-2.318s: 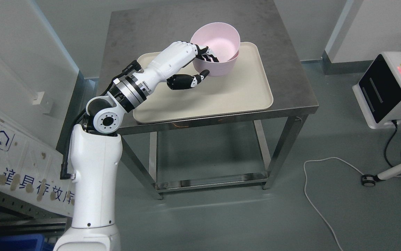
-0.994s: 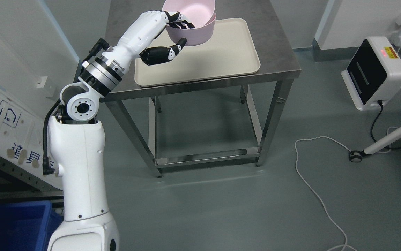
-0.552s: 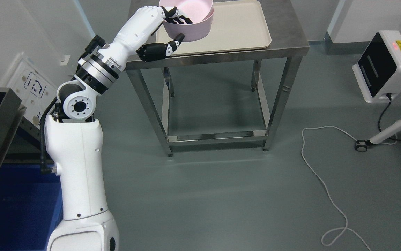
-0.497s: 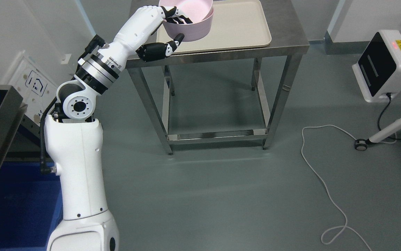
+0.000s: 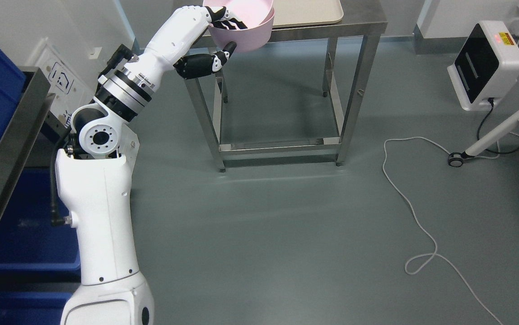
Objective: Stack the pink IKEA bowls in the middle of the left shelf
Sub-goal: 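Carry the stacked bowls while turning toward the blue bin shelf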
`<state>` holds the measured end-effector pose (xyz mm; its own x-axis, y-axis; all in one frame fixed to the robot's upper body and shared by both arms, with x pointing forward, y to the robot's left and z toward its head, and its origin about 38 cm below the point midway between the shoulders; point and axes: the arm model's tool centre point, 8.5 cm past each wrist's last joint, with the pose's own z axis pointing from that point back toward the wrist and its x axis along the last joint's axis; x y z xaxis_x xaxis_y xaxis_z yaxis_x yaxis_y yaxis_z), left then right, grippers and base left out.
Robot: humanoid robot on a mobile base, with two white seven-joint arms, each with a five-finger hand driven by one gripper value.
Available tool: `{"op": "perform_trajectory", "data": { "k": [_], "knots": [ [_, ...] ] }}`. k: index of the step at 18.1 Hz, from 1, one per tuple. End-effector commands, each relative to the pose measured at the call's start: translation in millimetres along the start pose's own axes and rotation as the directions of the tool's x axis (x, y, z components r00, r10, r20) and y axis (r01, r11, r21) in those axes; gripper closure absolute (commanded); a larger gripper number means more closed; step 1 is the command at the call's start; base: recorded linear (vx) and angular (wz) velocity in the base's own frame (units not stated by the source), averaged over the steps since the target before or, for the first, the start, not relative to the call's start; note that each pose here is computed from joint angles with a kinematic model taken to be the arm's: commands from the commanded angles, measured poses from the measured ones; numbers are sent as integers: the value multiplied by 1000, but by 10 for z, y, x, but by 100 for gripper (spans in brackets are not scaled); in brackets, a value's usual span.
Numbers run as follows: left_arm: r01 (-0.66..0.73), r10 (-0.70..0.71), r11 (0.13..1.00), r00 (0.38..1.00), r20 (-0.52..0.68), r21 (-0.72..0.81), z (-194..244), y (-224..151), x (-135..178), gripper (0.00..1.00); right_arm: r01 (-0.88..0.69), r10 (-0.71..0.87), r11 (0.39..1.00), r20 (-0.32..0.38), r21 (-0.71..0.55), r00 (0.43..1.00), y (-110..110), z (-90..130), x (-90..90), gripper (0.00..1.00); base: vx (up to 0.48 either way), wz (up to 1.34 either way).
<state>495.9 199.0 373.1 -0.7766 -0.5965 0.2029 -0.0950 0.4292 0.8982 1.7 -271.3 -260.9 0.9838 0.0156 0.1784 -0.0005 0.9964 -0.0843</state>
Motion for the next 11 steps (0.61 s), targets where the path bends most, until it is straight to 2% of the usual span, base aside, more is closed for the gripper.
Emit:
{"op": "perform_trajectory", "data": {
  "k": [1, 11],
  "knots": [
    [15, -15, 1000, 1000, -12, 1, 55, 51, -42, 98, -1, 1, 1000, -1, -16, 1000, -114, 2, 0, 0, -353, 69],
    [25, -25, 1000, 1000, 4, 0, 7, 73, 9, 98, -1, 1, 1000, -1, -16, 1000, -114, 2, 0, 0, -363, 198]
  ]
}}
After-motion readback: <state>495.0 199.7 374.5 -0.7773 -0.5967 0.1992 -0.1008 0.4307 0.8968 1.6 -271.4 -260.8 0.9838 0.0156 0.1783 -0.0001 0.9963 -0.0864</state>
